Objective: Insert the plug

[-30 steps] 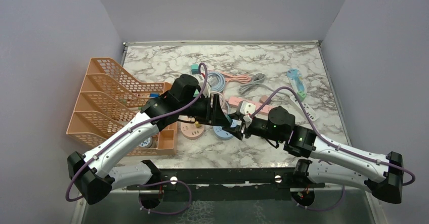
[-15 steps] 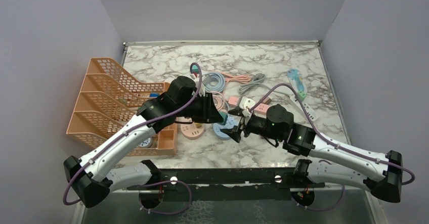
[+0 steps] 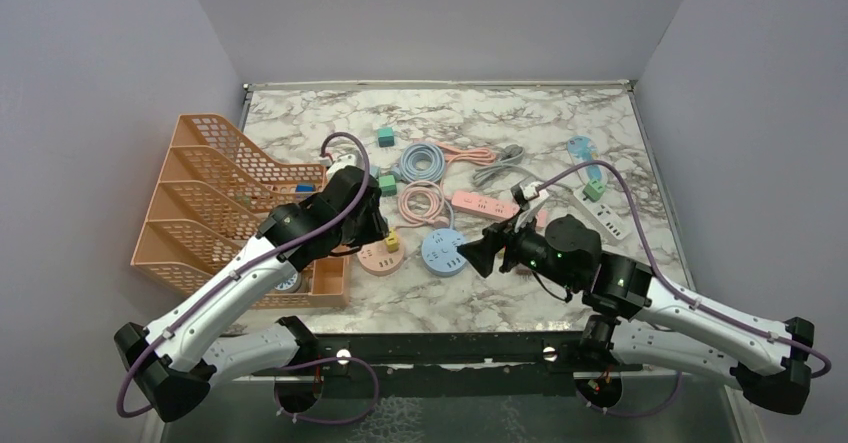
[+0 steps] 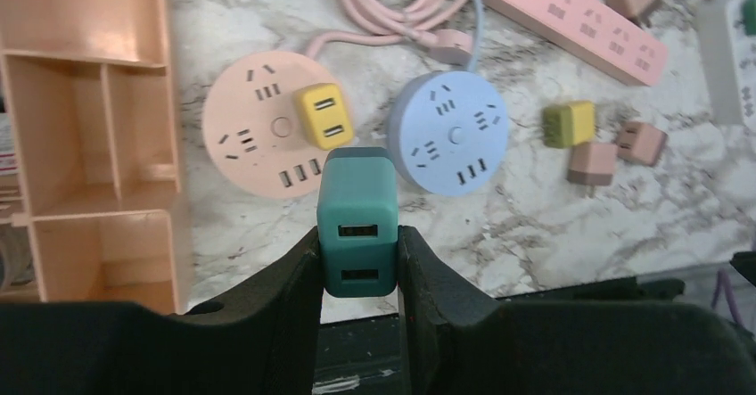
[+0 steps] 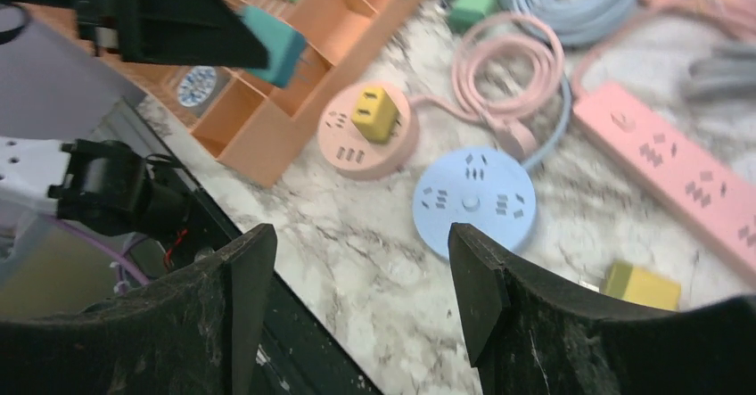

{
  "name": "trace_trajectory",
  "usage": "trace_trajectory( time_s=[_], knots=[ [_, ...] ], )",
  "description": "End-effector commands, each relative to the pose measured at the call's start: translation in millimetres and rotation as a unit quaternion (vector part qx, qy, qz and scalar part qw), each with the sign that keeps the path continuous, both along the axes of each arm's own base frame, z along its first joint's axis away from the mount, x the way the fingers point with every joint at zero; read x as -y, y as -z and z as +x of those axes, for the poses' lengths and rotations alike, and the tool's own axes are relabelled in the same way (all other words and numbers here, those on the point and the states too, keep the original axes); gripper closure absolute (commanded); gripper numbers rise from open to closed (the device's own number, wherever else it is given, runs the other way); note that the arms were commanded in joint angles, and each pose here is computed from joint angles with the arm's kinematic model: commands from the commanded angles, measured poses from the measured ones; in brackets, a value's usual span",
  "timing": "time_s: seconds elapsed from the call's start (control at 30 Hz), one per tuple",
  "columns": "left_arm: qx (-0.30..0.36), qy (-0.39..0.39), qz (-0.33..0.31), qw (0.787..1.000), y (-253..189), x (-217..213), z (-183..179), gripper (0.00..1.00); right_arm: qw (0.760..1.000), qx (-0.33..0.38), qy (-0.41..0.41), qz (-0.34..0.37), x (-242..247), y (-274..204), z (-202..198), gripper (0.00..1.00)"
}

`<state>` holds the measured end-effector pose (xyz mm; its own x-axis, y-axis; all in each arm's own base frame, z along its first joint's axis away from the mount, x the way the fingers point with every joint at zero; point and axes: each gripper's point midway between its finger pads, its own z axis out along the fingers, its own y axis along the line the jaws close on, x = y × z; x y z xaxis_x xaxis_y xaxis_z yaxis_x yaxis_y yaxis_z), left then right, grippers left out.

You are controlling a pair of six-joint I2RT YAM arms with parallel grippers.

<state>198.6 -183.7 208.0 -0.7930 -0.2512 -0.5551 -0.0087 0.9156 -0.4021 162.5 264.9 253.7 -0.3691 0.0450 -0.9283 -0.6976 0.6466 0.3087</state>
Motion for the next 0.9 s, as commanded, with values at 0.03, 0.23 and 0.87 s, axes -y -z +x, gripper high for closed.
trace_trajectory(
  time_s=[0.03, 0.23, 0.87],
  knots=[
    [-0.008, -0.102, 0.071, 0.992, 21.8, -45.3, 1.6, 1.0, 0.984, -0.128, 0.125, -0.015, 30.6, 30.2, 4.7, 0.29],
    [-0.037, -0.111, 0.1, 0.988, 48.8, -51.2, -2.3, 1.0, 0.967, -0.186, 0.17, 0.024, 38.5, 36.2, 1.5, 0.3],
    [-0.134, -0.09, 0.1, 0.982, 112.8, -39.0, 7.2, 1.0, 0.966, -0.202, 0.145, 0.07, 26.7, 41.4, -4.4, 0.31]
  ],
)
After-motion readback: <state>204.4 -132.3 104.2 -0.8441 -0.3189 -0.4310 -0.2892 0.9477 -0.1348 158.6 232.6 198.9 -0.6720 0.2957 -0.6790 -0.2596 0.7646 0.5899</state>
